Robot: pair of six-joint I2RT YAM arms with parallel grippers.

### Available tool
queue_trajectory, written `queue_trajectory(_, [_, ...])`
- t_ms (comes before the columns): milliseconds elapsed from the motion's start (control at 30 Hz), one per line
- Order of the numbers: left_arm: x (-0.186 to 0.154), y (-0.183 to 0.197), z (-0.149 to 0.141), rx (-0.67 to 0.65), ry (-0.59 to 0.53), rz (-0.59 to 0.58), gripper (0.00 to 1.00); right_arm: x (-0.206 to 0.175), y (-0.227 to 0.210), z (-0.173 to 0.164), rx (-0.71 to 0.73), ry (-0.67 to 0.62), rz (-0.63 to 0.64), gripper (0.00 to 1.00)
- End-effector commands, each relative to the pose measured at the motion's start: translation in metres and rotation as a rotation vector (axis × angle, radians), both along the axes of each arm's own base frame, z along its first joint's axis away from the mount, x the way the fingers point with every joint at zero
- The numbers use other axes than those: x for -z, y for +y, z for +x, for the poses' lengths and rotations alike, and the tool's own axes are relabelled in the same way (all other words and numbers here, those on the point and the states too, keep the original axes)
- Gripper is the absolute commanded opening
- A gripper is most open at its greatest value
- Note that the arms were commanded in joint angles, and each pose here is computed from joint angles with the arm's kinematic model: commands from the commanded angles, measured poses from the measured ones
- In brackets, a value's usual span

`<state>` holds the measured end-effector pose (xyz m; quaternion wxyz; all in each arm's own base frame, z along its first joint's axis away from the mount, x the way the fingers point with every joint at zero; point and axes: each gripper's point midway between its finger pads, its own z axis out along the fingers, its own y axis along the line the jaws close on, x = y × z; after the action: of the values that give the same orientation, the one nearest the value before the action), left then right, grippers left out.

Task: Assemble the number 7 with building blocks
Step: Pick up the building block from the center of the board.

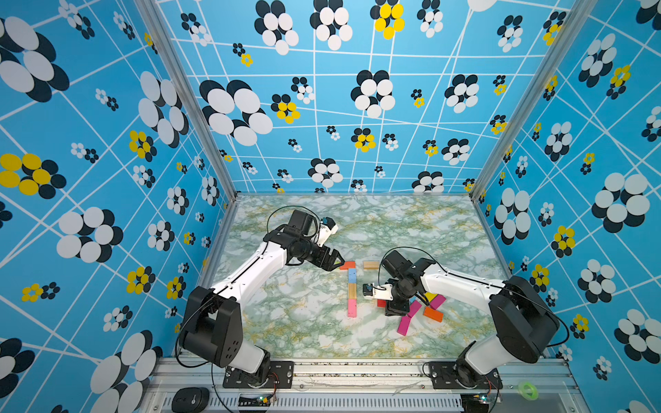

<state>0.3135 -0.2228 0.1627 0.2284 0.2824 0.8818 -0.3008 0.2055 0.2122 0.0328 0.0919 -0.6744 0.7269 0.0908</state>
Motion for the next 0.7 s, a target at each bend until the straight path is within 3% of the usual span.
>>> queue_trajectory(0, [0.000,-0.005,-0.007,0.039,0.017,-0.006,0.91,0.013,-0.007,-0.004,0.009,0.027,-0.062,0.61])
queue_trajectory(300, [0.000,-0.007,-0.009,0.046,0.017,-0.008,0.92,0.026,-0.008,-0.002,0.000,0.007,-0.103,0.55])
queue_trajectory(467, [-0.001,-0.008,-0.009,0.048,0.014,-0.008,0.92,0.024,-0.002,0.005,-0.009,-0.050,-0.075,0.44])
queue_trajectory(600, [-0.001,-0.009,-0.010,0.054,0.010,-0.007,0.92,0.023,-0.002,0.007,-0.020,-0.067,-0.072,0.28])
queue_trajectory(667, [-0.001,-0.009,-0.010,0.055,0.008,-0.007,0.92,0.021,-0.004,0.008,-0.030,-0.080,-0.079,0.26])
